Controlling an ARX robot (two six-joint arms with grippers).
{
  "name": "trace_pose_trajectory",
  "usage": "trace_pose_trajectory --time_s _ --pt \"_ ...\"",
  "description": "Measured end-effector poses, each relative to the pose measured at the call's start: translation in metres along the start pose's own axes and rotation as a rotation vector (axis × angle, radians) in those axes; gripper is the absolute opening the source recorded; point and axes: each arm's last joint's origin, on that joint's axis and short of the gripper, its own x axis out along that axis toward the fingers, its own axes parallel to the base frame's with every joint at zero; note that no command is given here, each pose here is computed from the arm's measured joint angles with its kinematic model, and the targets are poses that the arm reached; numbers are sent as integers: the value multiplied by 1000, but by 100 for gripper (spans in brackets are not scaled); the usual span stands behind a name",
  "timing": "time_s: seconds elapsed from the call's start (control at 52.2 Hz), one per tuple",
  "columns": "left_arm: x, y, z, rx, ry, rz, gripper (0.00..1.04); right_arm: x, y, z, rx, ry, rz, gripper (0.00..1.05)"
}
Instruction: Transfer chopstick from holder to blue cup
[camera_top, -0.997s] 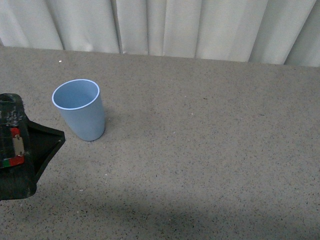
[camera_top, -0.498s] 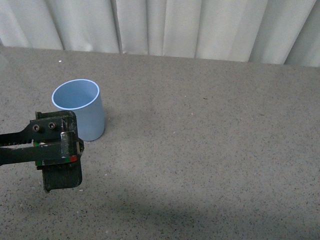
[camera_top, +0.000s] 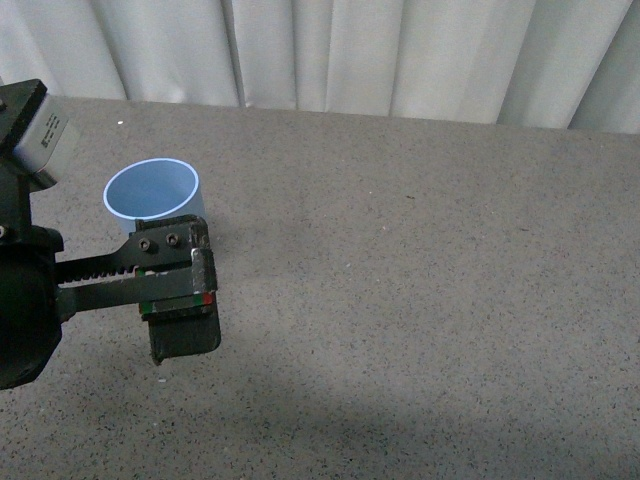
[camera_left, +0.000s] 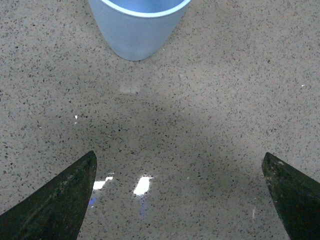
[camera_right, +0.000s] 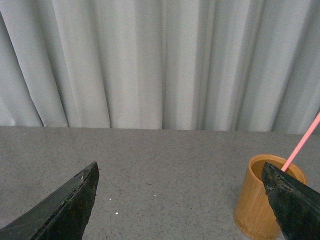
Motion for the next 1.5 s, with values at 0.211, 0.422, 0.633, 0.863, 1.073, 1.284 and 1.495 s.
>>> trace_pose_trajectory --time_s 0.211,0.422,0.633,0.863,1.073,1.284,1.495 --pt "6 -6 8 -55 23 7 98 0 0 0 0 0 0 95" --pt "7 -13 18 -62 17 -2 98 0 0 0 0 0 0 95" --pt "9 -13 18 -91 40 15 98 0 0 0 0 0 0 95" --pt "17 -12 26 -147 43 46 98 0 0 0 0 0 0 95" --pt "28 -8 33 -199 47 80 98 0 0 0 0 0 0 95" --pt "34 -2 41 -230 40 100 98 0 0 0 0 0 0 95" --pt "39 5 47 -258 38 120 98 0 0 0 0 0 0 95"
